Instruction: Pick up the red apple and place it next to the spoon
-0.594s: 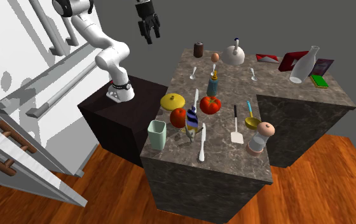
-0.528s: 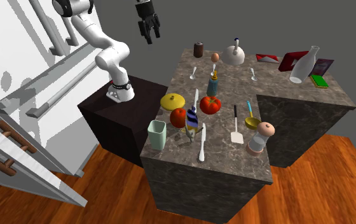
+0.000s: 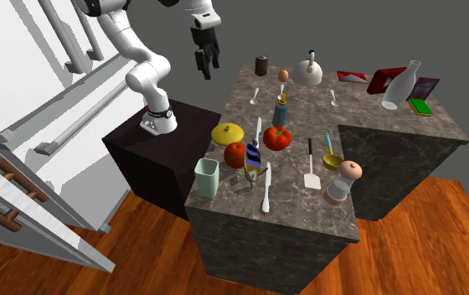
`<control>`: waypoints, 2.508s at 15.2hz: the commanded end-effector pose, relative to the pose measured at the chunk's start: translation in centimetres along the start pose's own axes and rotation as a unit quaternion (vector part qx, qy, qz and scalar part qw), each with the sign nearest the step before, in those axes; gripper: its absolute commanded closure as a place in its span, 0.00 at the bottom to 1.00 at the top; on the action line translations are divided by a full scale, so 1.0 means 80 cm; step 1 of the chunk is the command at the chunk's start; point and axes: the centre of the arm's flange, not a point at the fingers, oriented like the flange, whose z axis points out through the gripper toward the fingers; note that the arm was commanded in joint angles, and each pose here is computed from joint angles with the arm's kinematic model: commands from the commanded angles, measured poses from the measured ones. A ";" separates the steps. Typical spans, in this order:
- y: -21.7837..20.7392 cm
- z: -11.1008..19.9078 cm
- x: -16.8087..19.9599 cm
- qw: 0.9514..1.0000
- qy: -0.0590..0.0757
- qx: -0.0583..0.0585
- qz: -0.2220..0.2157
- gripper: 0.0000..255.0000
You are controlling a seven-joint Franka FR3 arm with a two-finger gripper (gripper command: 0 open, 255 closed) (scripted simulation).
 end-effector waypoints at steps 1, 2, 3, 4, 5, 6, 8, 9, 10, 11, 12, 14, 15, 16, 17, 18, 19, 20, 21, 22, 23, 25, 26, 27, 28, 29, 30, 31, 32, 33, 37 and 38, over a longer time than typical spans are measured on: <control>0.023 0.022 0.022 1.000 -0.015 0.008 -0.010 0.00; 0.034 0.033 0.033 1.000 -0.022 0.012 -0.014 0.00; 0.045 0.044 0.044 0.999 -0.029 0.016 -0.019 0.00; 0.056 0.055 0.055 0.999 -0.036 0.020 -0.023 0.00; 0.066 0.066 0.066 0.998 -0.043 0.024 -0.028 0.00; 0.076 0.078 0.076 0.998 -0.049 0.028 -0.032 0.00; 0.096 0.102 0.097 0.996 -0.063 0.036 -0.042 0.00; 0.106 0.115 0.108 0.996 -0.070 0.040 -0.046 0.00; 0.116 0.128 0.118 0.995 -0.077 0.044 -0.051 0.00; 0.125 0.140 0.128 0.994 -0.084 0.048 -0.055 0.00; 0.134 0.154 0.138 0.993 -0.091 0.052 -0.060 0.00; 0.152 0.180 0.158 0.990 -0.105 0.059 -0.069 0.00; 0.160 0.194 0.168 0.989 -0.112 0.063 -0.073 0.00; 0.168 0.208 0.178 0.988 -0.119 0.067 -0.078 0.00; 0.177 0.222 0.187 0.986 -0.126 0.071 -0.082 0.00; 0.184 0.237 0.197 0.984 -0.133 0.075 -0.087 0.00; 0.191 0.248 0.204 0.983 -0.138 0.078 -0.090 0.00; 0.190 0.254 0.202 0.983 -0.138 0.078 -0.090 0.00; 0.189 0.260 0.200 0.983 -0.138 0.078 -0.090 0.00; 0.188 0.267 0.198 0.983 -0.138 0.078 -0.090 0.00; 0.187 0.273 0.197 0.983 -0.138 0.078 -0.090 0.00; 0.185 0.286 0.193 0.983 -0.138 0.078 -0.090 0.00; 0.185 0.292 0.191 0.983 -0.138 0.078 -0.090 0.00; 0.184 0.295 0.190 0.983 -0.138 0.078 -0.090 0.00; 0.184 0.295 0.190 0.983 -0.138 0.078 -0.090 0.00; 0.184 0.295 0.190 0.983 -0.138 0.078 -0.090 0.00; 0.184 0.295 0.190 0.983 -0.138 0.078 -0.090 0.00; 0.184 0.295 0.190 0.983 -0.138 0.078 -0.090 0.00; 0.184 0.295 0.190 0.983 -0.138 0.078 -0.090 0.00; 0.184 0.295 0.190 0.983 -0.138 0.078 -0.090 0.00; 0.184 0.295 0.190 0.983 -0.138 0.078 -0.090 1.00; 0.184 0.295 0.190 0.983 -0.138 0.078 -0.090 1.00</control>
